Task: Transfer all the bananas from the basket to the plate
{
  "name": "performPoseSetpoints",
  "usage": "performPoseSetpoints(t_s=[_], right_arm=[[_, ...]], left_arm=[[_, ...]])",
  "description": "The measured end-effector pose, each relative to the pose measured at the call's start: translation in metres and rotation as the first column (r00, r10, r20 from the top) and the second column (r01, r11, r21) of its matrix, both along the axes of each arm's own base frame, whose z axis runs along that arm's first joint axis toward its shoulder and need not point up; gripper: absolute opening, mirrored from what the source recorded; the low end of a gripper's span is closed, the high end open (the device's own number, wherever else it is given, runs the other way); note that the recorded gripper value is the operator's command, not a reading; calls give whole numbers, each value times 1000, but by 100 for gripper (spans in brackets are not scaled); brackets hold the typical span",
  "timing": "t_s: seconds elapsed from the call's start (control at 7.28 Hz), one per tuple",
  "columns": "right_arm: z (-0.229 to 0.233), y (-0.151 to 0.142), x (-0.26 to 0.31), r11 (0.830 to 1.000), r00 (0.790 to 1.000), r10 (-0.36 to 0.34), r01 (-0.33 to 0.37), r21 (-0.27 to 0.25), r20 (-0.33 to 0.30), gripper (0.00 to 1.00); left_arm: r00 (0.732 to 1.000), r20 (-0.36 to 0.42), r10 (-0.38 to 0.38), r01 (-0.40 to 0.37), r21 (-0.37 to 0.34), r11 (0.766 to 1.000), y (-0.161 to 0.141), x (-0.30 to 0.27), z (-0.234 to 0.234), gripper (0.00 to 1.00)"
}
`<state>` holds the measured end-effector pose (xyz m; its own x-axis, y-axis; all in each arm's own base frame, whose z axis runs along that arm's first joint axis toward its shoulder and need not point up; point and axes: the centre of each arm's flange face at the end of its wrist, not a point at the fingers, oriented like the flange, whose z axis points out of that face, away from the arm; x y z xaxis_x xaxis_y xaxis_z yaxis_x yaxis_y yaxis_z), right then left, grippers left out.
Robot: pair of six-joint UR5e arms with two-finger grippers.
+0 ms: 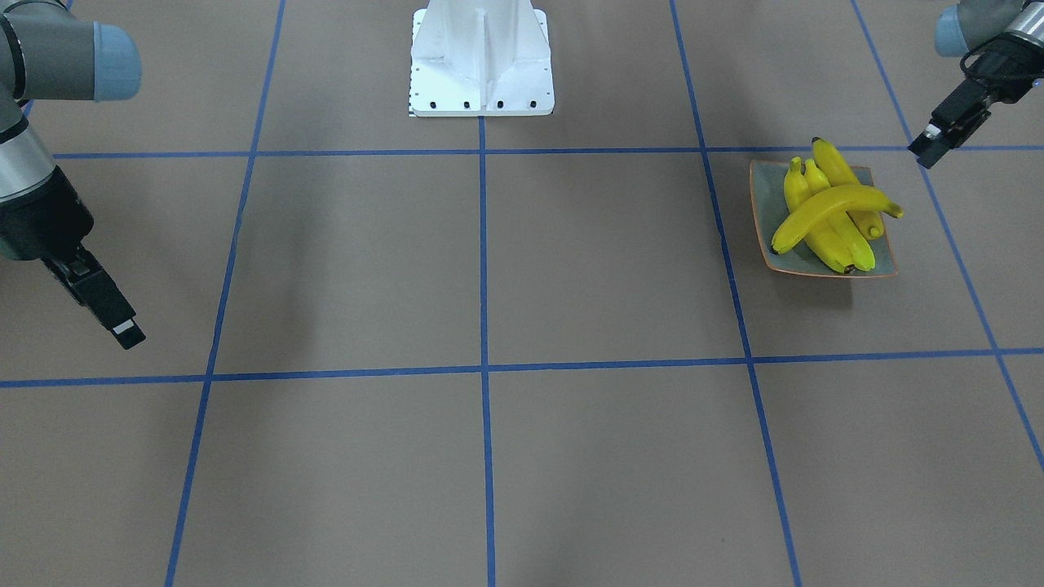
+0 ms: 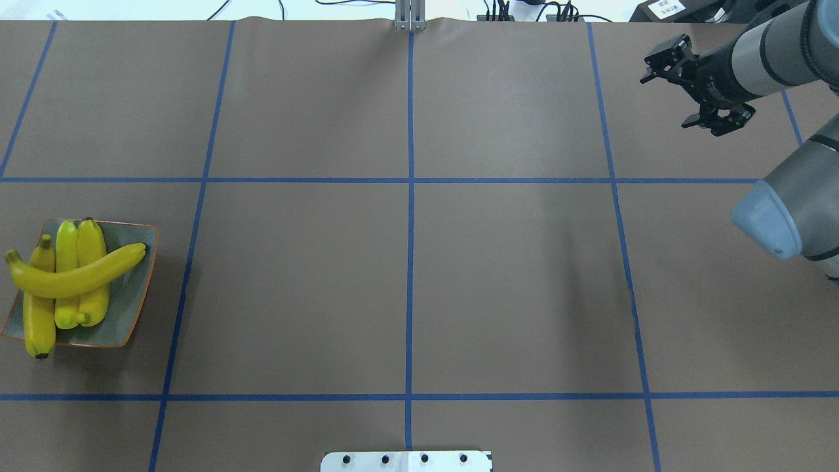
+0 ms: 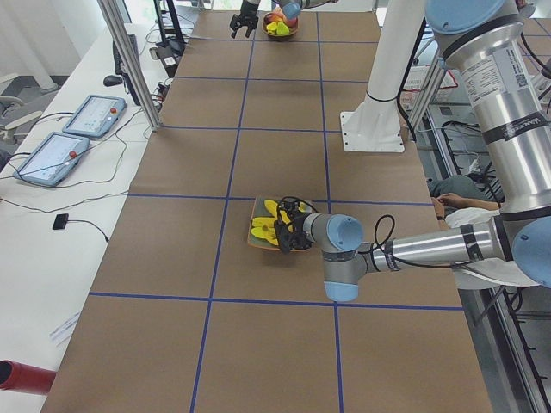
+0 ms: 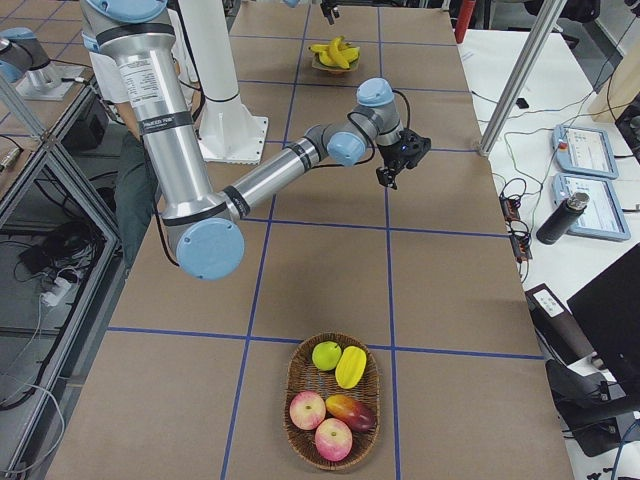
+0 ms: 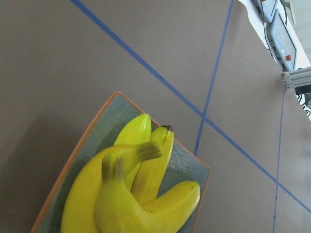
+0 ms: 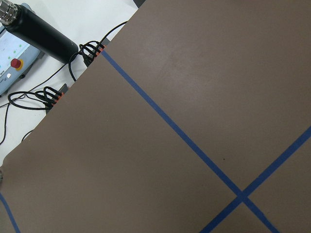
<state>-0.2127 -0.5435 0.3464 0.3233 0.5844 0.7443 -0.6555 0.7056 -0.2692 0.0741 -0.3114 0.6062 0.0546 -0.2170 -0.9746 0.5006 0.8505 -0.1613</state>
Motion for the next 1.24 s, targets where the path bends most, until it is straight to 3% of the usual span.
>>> performPoseSetpoints(t_s=[0.27,0.55,0.69,0.96,1.1,1.24], right_arm=[[38,5,46,988,988,-110,121,93,-112,100],[86,15,99,938,935,-249,298,179,-251,100],[114,24,123,893,887,-318,399,209,-334,100],[178,45,171,753,744,-456,615,234,-488,100],[208,55,192,687,685,-508,688,235,-522,100],[229,61,209,636,656,-546,729,253,-520,100]], left_arm=[[983,185,-12,-6,98,995,-39,-10,2,100],[931,363,-18,-50,177,983,-99,-15,-10,100],[889,458,0,-107,208,972,-128,-15,-17,100],[769,636,65,-272,234,933,-178,-21,-29,100],[711,694,114,-356,214,910,-194,-24,-32,100],[667,725,171,-420,177,890,-203,-26,-36,100]])
